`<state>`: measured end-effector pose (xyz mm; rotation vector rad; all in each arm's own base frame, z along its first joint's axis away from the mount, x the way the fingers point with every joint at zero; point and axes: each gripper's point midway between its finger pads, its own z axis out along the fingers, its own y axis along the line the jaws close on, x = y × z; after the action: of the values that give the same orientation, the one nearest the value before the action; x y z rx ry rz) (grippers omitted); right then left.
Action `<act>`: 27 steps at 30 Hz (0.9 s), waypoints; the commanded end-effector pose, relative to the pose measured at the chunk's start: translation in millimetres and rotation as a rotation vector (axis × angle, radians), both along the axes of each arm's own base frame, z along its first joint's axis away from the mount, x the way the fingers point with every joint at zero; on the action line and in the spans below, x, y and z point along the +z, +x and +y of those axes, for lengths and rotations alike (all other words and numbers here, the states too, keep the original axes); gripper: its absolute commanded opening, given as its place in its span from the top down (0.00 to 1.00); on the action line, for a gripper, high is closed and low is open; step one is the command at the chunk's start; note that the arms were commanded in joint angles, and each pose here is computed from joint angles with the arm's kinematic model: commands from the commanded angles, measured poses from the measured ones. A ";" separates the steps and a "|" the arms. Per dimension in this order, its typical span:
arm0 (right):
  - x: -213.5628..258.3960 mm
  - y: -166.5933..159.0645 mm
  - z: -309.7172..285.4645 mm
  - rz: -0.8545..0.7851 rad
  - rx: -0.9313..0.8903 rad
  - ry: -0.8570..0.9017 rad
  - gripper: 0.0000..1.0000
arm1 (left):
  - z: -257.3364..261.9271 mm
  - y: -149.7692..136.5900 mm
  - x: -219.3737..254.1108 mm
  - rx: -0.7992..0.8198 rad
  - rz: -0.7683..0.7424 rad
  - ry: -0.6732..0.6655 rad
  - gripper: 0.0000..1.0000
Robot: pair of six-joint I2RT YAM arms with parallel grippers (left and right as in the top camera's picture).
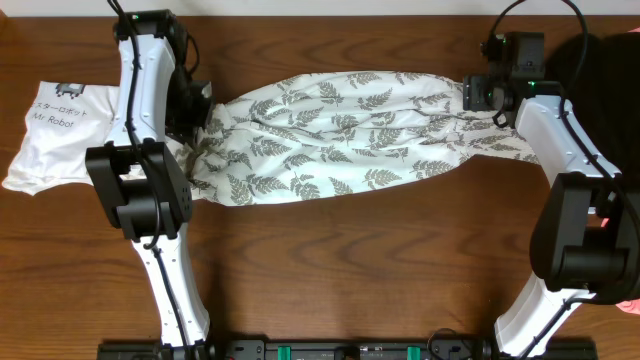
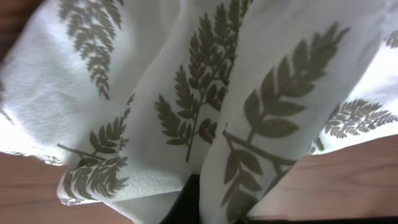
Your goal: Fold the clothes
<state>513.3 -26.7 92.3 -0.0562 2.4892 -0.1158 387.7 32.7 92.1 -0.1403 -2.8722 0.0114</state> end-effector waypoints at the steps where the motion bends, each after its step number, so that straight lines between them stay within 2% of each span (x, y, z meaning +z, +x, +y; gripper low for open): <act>1: 24.8 10.1 -6.6 -0.051 0.075 -0.055 0.19 | -3.8 -7.6 0.1 0.012 0.031 -0.010 0.94; 4: 33.8 15.5 -17.9 -0.071 0.061 -0.062 0.11 | -3.6 -5.4 -0.6 0.012 0.021 -0.010 0.94; 13: 55.2 38.0 -36.5 -0.025 0.110 -0.070 0.05 | -3.4 -2.9 -1.3 0.012 0.011 -0.009 0.94; 18: 35.6 53.6 -19.8 0.031 0.255 -0.044 0.02 | -3.4 -2.6 -1.4 0.012 0.009 -0.009 0.94; 23: 18.2 59.1 25.2 0.035 0.453 0.087 0.01 | -3.3 -0.8 -1.9 0.012 0.002 -0.008 0.94; 27: 9.3 60.8 59.5 0.027 0.572 0.094 0.01 | -6.7 4.1 -3.1 0.017 -0.019 -0.028 0.94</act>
<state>567.6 -13.8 88.4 -0.5232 2.5207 0.1318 391.1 31.9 88.7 -0.1404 -2.8856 0.0156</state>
